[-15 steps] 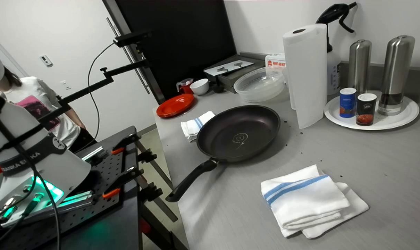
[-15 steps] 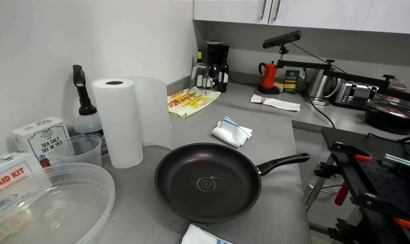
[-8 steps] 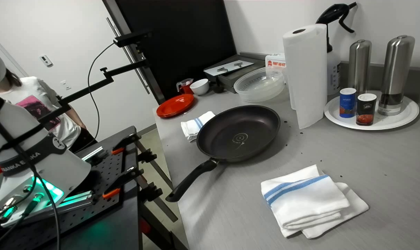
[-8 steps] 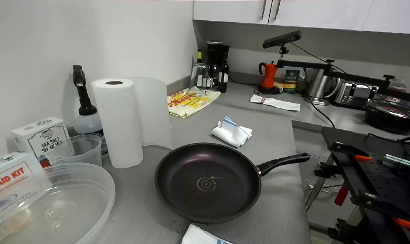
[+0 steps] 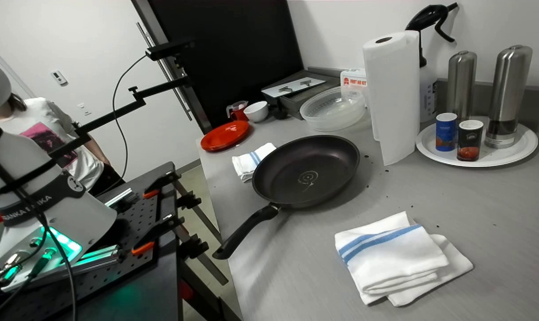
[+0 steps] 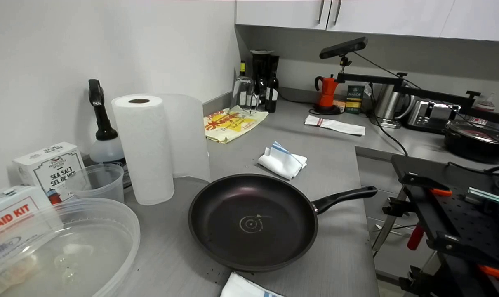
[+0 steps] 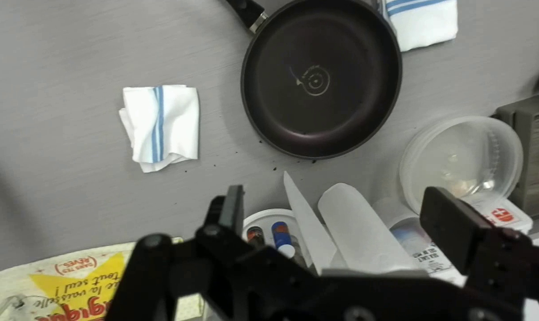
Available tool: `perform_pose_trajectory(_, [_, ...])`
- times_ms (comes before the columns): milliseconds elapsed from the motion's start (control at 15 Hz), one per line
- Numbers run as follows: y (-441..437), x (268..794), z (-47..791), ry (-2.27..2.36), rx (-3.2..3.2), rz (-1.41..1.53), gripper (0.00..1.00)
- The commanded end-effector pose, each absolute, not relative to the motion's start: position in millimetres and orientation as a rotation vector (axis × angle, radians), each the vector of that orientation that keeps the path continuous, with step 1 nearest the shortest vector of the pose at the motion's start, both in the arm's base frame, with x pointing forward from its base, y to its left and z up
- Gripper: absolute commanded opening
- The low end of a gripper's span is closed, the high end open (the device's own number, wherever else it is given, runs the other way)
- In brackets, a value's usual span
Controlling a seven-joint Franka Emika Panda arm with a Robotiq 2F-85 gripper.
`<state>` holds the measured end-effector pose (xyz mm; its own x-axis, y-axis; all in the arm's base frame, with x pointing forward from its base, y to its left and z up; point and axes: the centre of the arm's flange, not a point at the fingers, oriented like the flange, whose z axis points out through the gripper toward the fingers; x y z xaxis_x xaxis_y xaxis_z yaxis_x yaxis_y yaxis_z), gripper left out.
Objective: Wipe the pan with the dish cloth
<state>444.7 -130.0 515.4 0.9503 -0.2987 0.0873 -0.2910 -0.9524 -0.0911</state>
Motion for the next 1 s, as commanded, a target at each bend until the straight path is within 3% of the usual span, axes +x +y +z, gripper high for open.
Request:
perform_pose_trajectory(0, [-149, 449, 477, 0.624, -3.088, -0.207, 1.0])
perform_pose_trajectory(933, [-240, 462, 356, 1.1, -3.022, -0.226, 1.0])
